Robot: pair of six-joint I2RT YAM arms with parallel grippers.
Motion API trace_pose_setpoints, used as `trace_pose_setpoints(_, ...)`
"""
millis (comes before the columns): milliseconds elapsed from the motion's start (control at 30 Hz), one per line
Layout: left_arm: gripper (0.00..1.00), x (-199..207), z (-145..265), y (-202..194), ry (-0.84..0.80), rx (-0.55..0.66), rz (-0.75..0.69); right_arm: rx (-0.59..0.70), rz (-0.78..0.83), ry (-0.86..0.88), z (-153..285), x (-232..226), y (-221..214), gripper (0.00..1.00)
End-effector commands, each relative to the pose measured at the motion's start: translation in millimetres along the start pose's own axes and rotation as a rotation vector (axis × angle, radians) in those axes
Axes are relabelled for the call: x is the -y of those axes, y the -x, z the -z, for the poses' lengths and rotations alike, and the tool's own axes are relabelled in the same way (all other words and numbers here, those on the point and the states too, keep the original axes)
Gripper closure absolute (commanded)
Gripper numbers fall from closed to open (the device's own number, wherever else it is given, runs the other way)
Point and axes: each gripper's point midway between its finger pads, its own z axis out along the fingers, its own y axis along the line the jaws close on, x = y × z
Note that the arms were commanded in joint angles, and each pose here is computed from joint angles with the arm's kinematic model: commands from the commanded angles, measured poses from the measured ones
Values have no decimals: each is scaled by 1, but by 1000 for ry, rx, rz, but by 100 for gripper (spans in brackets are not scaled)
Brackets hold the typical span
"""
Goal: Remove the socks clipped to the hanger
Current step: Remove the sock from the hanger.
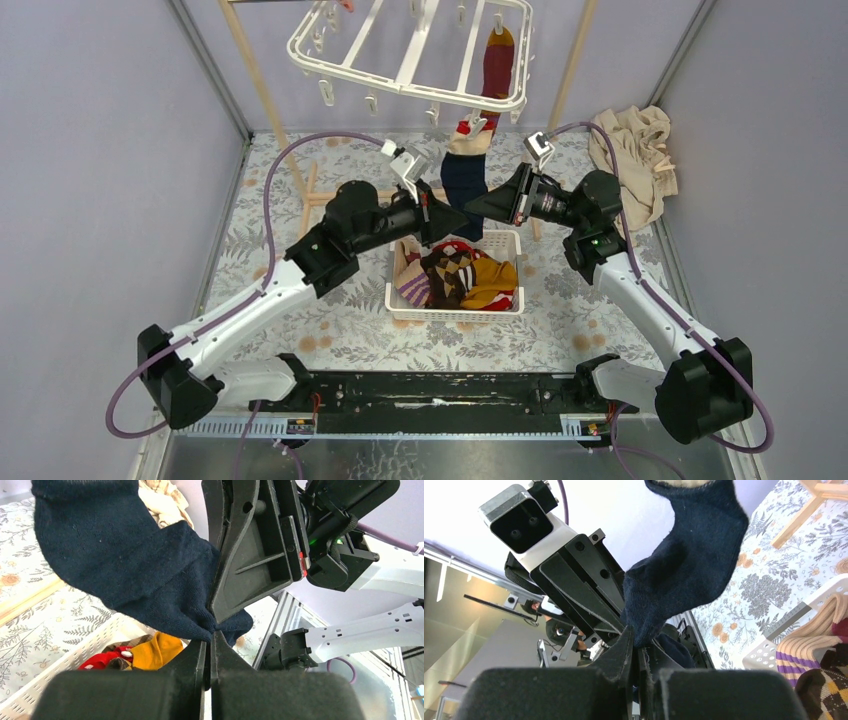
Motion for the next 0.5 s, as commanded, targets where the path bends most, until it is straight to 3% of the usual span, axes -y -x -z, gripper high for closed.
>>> trace_pose_setpoints(0, 100, 11, -2, 14, -79, -45, 46, 9, 65, 30, -2, -12, 2, 94)
trace_pose_setpoints(233, 100, 11, 10, 25, -90, -60, 67, 9, 70, 25, -1, -13, 2, 80)
trace_pose_setpoints(467, 100, 9, 24, 36, -79, -62, 78, 9, 79, 10, -1, -12, 2, 58)
